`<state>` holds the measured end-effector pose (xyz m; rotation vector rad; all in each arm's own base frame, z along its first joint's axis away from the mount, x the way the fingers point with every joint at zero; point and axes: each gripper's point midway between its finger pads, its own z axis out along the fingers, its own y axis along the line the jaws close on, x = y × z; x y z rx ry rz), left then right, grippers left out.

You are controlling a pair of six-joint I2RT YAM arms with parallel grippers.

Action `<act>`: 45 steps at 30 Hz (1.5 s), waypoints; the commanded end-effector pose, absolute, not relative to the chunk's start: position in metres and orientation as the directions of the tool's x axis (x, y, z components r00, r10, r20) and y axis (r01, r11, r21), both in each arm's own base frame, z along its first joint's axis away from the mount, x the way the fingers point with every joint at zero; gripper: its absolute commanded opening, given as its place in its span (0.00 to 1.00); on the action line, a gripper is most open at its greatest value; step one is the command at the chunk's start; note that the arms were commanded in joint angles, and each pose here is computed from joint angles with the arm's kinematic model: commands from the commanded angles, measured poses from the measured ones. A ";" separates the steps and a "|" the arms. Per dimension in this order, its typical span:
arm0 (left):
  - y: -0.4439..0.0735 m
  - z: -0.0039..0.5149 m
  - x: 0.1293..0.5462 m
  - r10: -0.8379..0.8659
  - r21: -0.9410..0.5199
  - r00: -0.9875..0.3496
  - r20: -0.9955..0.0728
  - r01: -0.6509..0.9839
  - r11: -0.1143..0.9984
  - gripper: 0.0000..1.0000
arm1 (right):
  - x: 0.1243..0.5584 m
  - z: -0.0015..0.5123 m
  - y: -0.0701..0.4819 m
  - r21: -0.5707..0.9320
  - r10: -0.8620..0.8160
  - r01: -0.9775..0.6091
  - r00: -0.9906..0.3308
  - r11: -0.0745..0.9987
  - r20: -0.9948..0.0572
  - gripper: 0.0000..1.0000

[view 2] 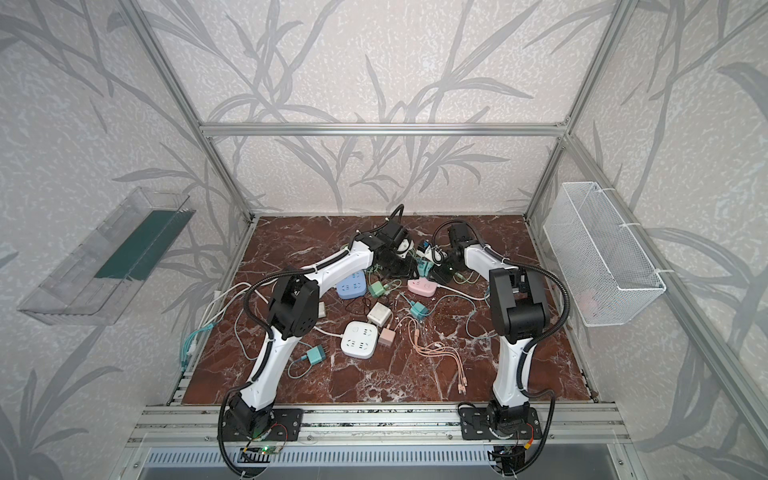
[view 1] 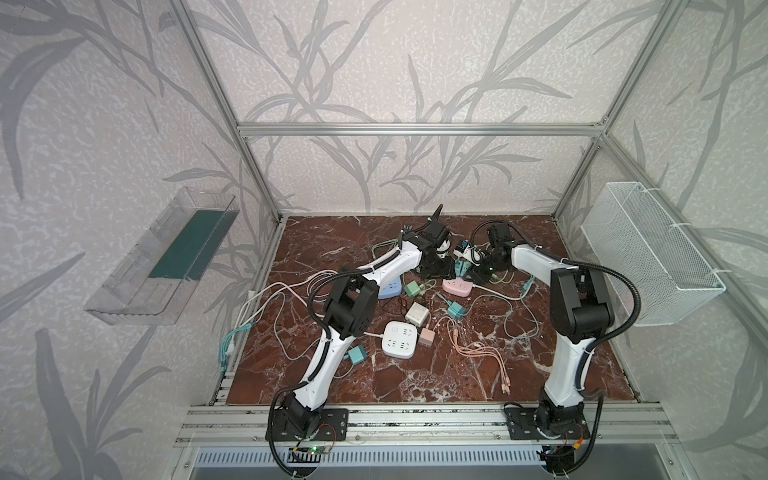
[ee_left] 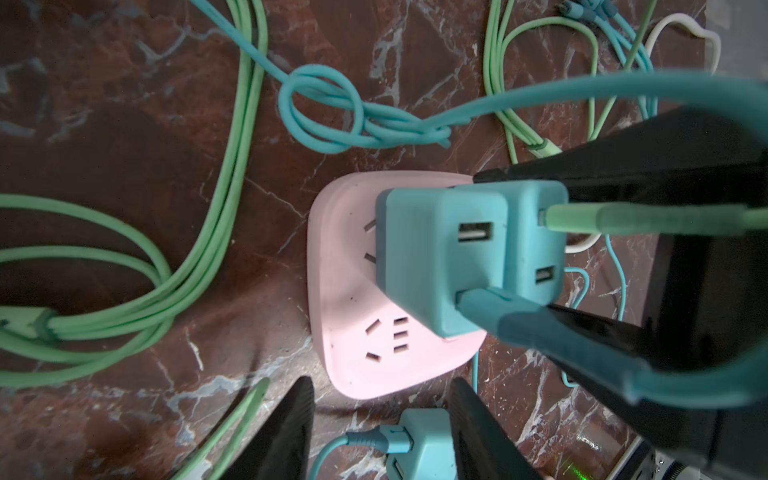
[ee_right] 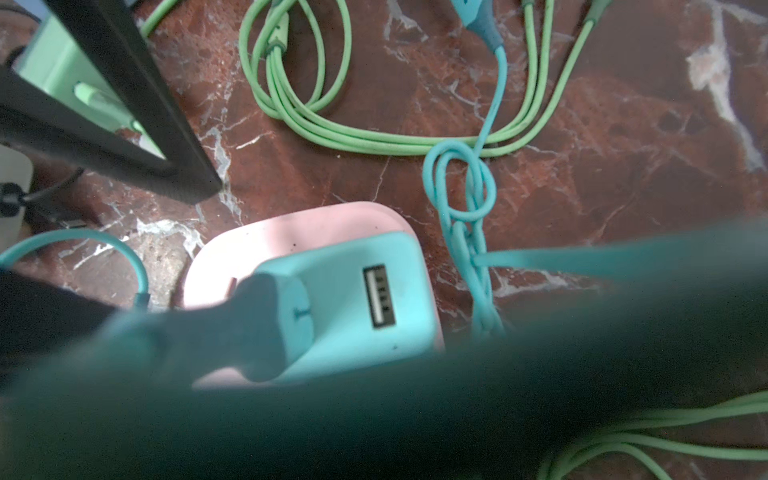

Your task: Pull the plug off the socket

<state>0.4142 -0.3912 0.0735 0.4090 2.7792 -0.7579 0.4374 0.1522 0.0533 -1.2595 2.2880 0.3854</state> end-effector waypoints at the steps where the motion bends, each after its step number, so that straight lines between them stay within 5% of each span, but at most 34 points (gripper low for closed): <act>1: -0.393 0.065 0.408 0.220 -0.456 -0.941 -0.258 0.319 0.831 0.53 | 0.438 0.050 0.158 0.015 -0.716 -0.853 -0.448 0.522 -0.535 0.41; 14: -0.389 0.041 0.408 0.220 -0.409 -0.951 -0.215 0.293 0.864 0.52 | 0.442 0.065 0.157 -0.008 -0.682 -0.824 -0.464 0.567 -0.565 0.35; 23: -0.386 0.030 0.405 0.224 -0.392 -0.956 -0.190 0.283 0.875 0.50 | 0.444 0.066 0.163 -0.009 -0.671 -0.821 -0.461 0.571 -0.581 0.48; 45: -0.376 0.007 0.397 0.227 -0.341 -0.968 -0.107 0.251 0.906 0.48 | 0.436 0.097 0.175 -0.031 -0.634 -0.840 -0.384 0.542 -0.671 0.18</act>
